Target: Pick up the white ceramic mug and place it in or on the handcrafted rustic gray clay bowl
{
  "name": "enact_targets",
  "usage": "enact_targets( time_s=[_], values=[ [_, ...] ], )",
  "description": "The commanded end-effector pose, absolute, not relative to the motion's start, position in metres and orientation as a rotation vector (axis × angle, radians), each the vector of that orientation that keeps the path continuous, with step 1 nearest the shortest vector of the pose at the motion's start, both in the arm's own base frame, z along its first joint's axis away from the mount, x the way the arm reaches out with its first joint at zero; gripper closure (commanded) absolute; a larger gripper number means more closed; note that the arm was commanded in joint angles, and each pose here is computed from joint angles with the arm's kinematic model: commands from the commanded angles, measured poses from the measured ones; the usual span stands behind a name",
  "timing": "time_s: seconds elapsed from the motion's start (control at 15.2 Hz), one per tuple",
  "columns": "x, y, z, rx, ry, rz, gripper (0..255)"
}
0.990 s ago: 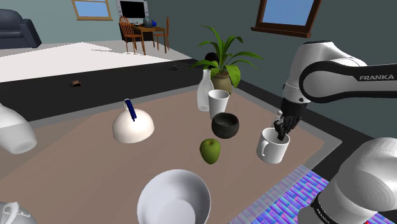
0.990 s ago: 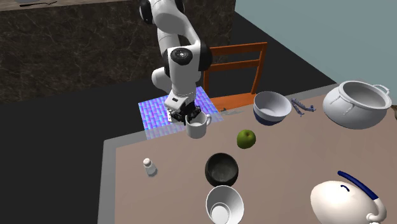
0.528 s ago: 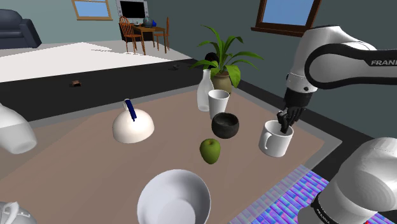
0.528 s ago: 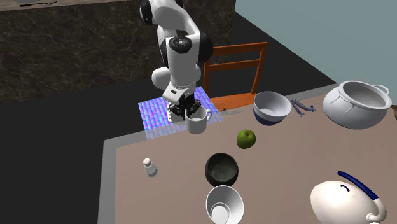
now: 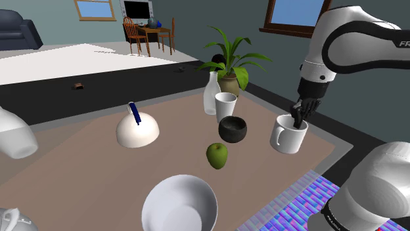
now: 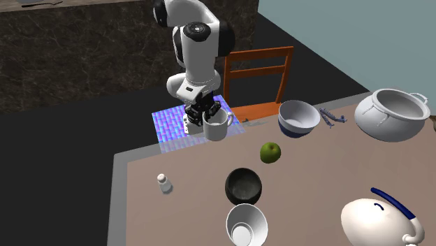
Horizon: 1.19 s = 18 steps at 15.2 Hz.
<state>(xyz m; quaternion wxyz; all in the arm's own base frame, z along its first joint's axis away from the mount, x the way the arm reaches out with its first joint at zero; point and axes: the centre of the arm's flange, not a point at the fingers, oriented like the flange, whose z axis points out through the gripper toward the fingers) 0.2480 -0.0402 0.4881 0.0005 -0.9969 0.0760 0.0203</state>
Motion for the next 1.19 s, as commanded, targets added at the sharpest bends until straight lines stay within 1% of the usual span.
enact_targets(
  time_s=[0.0,0.46,1.12],
  values=[
    [0.248,-0.041,0.499,-3.131,0.239,0.064,255],
    [0.248,-0.041,0.533,-3.131,0.239,0.064,255],
    [0.378,-0.027,0.553,-3.131,0.239,0.064,255]
  ],
)
